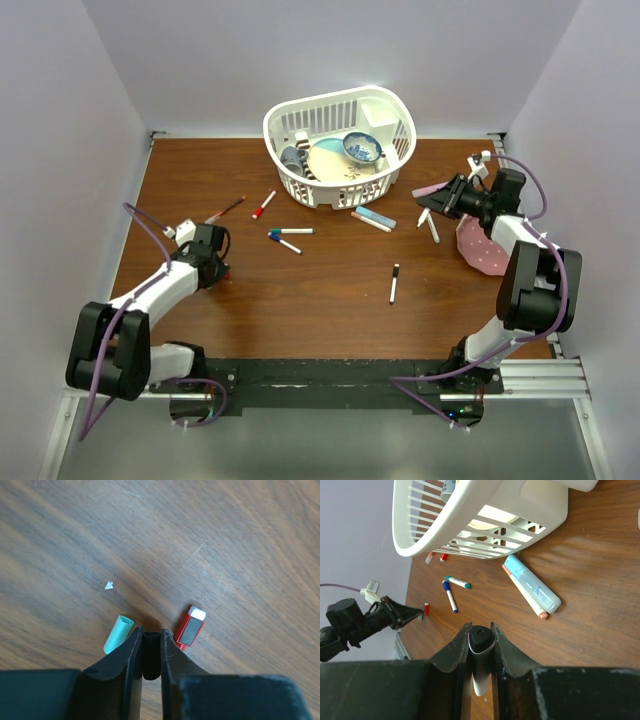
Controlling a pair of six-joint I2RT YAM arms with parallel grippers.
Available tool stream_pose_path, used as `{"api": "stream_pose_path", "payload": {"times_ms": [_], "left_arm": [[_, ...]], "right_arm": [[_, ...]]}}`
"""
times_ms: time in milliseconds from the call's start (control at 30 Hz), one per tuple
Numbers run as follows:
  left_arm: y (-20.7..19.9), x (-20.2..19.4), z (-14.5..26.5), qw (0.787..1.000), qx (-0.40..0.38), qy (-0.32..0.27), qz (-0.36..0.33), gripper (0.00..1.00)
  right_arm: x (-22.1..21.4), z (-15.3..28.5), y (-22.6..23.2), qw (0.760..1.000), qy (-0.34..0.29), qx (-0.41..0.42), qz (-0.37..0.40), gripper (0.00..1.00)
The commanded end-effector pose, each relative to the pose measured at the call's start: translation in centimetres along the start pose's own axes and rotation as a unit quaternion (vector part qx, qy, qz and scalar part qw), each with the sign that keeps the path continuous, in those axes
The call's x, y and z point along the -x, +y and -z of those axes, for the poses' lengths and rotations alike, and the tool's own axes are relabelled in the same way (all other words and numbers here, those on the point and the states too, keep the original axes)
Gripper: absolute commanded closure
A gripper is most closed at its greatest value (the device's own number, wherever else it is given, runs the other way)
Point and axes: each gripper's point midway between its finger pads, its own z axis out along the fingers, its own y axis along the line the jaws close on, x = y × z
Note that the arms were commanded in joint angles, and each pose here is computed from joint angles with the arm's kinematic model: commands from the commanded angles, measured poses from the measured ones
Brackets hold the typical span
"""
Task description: Open the pen caps
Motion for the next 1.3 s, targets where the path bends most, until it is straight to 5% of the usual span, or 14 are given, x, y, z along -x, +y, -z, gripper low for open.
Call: {"api": "stream_pose_path", "payload": {"times_ms": [0,100,267,500,767,900,1000,1267], "left_arm": [[-0.5,1.3,0.0,1.0,0.005,-0.013,0.023,0.78],[-0.6,1.4,0.1,1.0,0.005,-0.012,0.023,0.77],[-0.4,1.9,0.4,0.999,0.01,-0.019,0.032,0.47],[-1.7,3.7,2.1,0.998,-0.024,-0.037,0.037,0.4],[-5.3,8.1,8.0,0.983,-0.155,-0.098,-0.015,0.27],[-8.7,7.8,12.1,0.932,-0.302,-0.128,-0.152,0.15],[-10.4,7.1,14.4,0.89,-0.387,-0.158,-0.182,0.12],[-10.7,7.9,15.7,0.877,-0.403,-0.181,-0.19,0.11]], "right_arm": [[1.2,0.0,0.9,1.0,-0.006,0.016,0.024,1.0],[1.2,0.0,0.8,1.0,-0.006,0.013,0.028,1.0],[1.2,0.1,0.3,0.999,0.001,0.0,0.042,1.0],[0.9,0.7,-3.3,0.989,0.037,-0.092,0.108,1.0],[0.9,3.3,-9.0,0.947,0.123,-0.235,0.18,1.0],[1.5,4.3,-11.5,0.916,0.167,-0.303,0.203,1.0],[1.3,3.9,-13.0,0.904,0.205,-0.316,0.202,1.0],[0.4,2.4,-15.0,0.879,0.259,-0.346,0.201,0.92]]}}
